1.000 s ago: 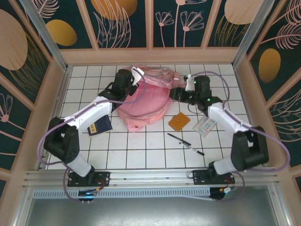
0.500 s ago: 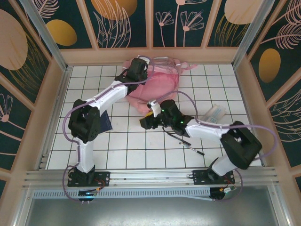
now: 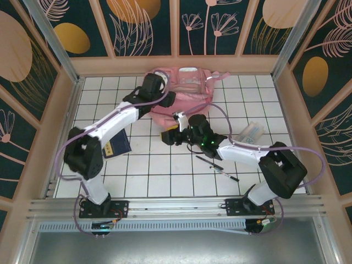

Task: Pack the student bag

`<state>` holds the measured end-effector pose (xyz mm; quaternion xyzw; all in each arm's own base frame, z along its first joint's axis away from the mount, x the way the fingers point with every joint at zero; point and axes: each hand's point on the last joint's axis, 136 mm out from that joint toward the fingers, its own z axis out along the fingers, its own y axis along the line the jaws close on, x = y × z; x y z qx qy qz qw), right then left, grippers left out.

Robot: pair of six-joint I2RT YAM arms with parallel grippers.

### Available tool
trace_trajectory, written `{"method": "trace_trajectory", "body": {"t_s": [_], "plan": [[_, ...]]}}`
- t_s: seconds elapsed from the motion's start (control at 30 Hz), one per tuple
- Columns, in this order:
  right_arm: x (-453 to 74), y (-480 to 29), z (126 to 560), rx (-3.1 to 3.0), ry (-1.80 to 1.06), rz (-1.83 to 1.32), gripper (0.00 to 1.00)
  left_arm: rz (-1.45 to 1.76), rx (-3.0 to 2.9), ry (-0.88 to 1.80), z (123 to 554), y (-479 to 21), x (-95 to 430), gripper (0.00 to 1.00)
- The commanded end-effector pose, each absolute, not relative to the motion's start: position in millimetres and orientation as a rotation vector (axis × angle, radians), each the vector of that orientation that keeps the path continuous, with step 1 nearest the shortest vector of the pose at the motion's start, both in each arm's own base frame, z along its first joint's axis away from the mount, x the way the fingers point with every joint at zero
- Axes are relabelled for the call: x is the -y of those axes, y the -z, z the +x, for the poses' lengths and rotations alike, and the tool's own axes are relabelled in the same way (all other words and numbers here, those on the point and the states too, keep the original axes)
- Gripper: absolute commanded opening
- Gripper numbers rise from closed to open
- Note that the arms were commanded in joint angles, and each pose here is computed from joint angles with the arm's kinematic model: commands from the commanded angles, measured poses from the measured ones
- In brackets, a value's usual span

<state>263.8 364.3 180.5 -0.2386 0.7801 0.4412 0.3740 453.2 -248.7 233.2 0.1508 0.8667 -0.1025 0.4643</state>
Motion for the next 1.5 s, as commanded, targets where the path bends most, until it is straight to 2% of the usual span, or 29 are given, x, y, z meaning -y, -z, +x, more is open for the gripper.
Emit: {"method": "trace_trajectory", "body": {"t_s": [0.0, 0.1, 0.27, 0.4, 0.57, 0.63, 0.77, 1.1, 1.27, 1.4, 1.47], "plan": [[-370.3, -199.5, 264.8, -1.99, -1.163, -0.549, 0.56, 0.222, -2.03, 0.235, 431.8, -295.5, 212.0, 0.85], [-389.3, -195.8, 266.9, -2.044, -1.161, -0.561, 0.6, -0.059, -2.122, 0.055, 416.3, -274.5, 140.7, 0.97], [-428.6, -185.2, 270.6, -2.141, -1.259, -0.521, 0.6, -0.416, -2.27, 0.061, 387.7, -213.3, 51.9, 0.97], [-467.3, -158.6, 271.7, -2.255, -1.299, -0.541, 0.6, -0.665, -2.319, 0.116, 363.9, -168.4, 9.6, 0.98], [-505.6, -112.6, 272.4, -2.414, -1.315, -0.559, 0.61, -0.929, -2.407, 0.122, 338.5, -110.5, -33.5, 0.94], [-517.4, -92.1, 270.7, -2.481, -1.33, -0.563, 0.6, -1.021, -2.411, 0.076, 327.4, -95.7, -52.6, 0.86], [-528.6, -67.6, 272.0, -2.554, -1.348, -0.546, 0.6, -1.162, -2.39, 0.09, 313.6, -71.2, -68.9, 0.78], [-538.7, -24.3, 258.1, -2.742, -1.347, -0.506, 0.55, -1.271, -2.514, 0.331, 290.5, 1.2, -30.7, 0.41], [-544.7, -10.0, 244.3, -2.835, -1.329, -0.463, 0.49, -1.321, -2.571, 0.388, 273.7, 24.4, -18.2, 0.29], [-552.6, -7.4, 236.2, -2.917, -1.303, -0.431, 0.47, -1.265, -2.63, 0.503, 267.8, 34.0, 1.6, 0.13], [-556.8, -12.6, 230.5, -2.923, -1.35, -0.436, 0.45, -1.216, -2.673, 0.5, 265.1, 36.0, 7.3, 0.12]]}}
